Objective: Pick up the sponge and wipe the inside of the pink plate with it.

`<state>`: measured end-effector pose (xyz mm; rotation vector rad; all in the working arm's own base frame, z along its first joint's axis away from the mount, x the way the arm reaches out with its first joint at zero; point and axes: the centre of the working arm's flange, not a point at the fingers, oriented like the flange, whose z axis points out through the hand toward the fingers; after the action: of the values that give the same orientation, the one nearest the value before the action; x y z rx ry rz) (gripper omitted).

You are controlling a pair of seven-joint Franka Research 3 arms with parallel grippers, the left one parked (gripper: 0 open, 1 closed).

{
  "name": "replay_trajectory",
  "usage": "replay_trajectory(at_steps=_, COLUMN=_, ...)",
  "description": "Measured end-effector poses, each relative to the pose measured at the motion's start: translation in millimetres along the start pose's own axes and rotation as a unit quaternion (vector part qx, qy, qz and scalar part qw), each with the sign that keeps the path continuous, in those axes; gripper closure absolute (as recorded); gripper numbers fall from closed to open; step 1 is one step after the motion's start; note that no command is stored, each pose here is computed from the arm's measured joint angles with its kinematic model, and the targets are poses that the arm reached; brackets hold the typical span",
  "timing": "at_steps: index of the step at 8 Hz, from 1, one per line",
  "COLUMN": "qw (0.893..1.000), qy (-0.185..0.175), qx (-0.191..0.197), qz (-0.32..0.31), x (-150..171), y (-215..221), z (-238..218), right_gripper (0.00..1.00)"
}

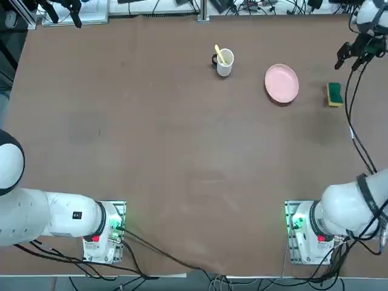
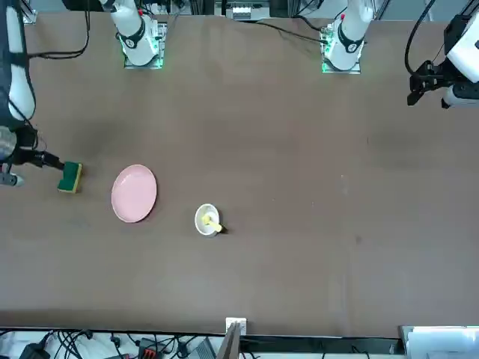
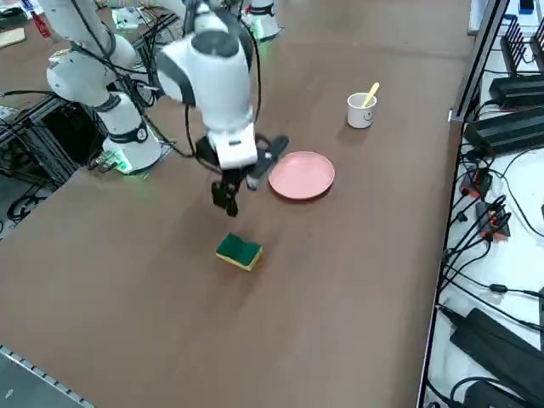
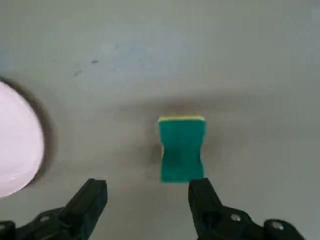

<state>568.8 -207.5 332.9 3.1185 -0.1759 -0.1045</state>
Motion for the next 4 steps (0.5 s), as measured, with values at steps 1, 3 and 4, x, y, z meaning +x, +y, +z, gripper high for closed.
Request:
replay_trajectory(at_steps=1, qw=1.000, qy=-0.003, qx=-0.001, qz=-0.006, x=2.5, y=8.5, z=23.4, right_gripper=0.03)
replay_trajectory(at_steps=3, qw=1.000, qy=-0.006, qx=-0.004, qz=-0.008, x=5.3, y=24.5, z=66.1, right_gripper=0.15)
replay_trajectory(at_steps=4, qw=1.000, qy=-0.006, qx=-0.005, qz=-0.010, x=6.3, y=29.3, z=82.9, right_gripper=0.18)
